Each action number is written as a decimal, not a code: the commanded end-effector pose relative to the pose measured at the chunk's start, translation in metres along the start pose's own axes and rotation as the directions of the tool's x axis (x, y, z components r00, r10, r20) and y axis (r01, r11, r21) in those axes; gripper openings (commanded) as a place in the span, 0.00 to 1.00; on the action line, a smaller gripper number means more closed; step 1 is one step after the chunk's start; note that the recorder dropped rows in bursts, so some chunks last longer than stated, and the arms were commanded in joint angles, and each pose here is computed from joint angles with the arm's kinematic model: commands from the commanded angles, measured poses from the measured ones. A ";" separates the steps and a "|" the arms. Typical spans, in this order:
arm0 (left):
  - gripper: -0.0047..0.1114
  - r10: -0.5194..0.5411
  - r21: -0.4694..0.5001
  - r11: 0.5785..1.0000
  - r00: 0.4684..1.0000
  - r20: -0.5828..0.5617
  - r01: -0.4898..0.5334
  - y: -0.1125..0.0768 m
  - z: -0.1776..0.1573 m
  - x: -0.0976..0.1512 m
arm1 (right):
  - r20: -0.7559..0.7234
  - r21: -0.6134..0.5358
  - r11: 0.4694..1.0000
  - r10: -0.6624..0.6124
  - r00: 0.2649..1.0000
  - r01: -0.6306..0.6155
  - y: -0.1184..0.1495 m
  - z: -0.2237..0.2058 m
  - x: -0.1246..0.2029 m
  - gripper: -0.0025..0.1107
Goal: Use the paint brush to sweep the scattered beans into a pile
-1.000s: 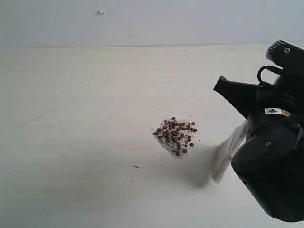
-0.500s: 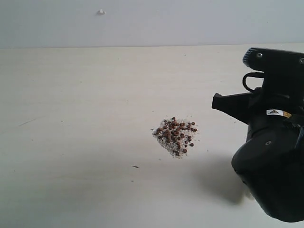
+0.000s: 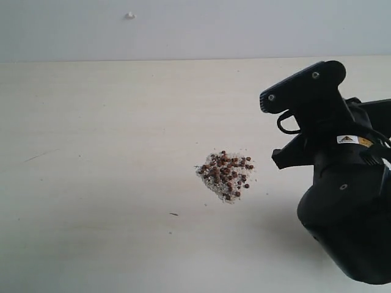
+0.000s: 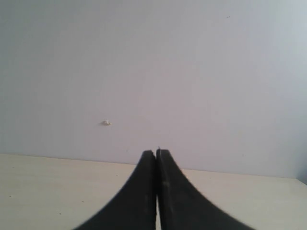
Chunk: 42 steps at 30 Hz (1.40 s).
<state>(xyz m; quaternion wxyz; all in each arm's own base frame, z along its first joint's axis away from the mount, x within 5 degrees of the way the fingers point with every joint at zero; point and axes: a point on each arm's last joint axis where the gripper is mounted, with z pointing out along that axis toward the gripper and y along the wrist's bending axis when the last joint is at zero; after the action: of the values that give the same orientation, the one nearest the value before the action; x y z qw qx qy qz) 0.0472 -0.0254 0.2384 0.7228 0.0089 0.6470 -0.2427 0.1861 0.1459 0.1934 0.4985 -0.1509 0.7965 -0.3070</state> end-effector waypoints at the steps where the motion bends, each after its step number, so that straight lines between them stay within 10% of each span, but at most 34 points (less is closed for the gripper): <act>1: 0.04 0.001 0.000 1.000 1.000 0.000 -0.001 0.000 -0.001 0.001 | 0.182 -0.044 0.992 0.128 0.975 -0.122 -0.003 -0.002 -0.012 0.02; 14: 0.04 0.001 0.000 1.000 1.000 0.000 -0.001 0.000 -0.001 0.001 | 0.361 -0.524 0.737 0.646 0.673 -0.426 -0.035 0.044 0.013 0.02; 29: 0.04 0.001 0.000 1.000 1.000 0.000 -0.001 0.000 -0.001 0.001 | 0.284 -0.545 0.748 0.590 0.756 -0.379 0.018 0.095 0.010 0.02; 42: 0.04 0.001 0.000 1.000 1.000 0.000 -0.001 0.000 -0.001 0.001 | 0.146 -0.600 0.573 0.765 0.627 -0.558 0.022 0.101 0.004 0.02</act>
<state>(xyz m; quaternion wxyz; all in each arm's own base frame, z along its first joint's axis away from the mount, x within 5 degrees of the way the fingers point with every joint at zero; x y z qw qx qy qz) 0.0472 -0.0254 0.2384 0.7228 0.0089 0.6470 -0.2427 0.2725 0.1266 0.1457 0.6740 -0.0395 0.7239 0.1414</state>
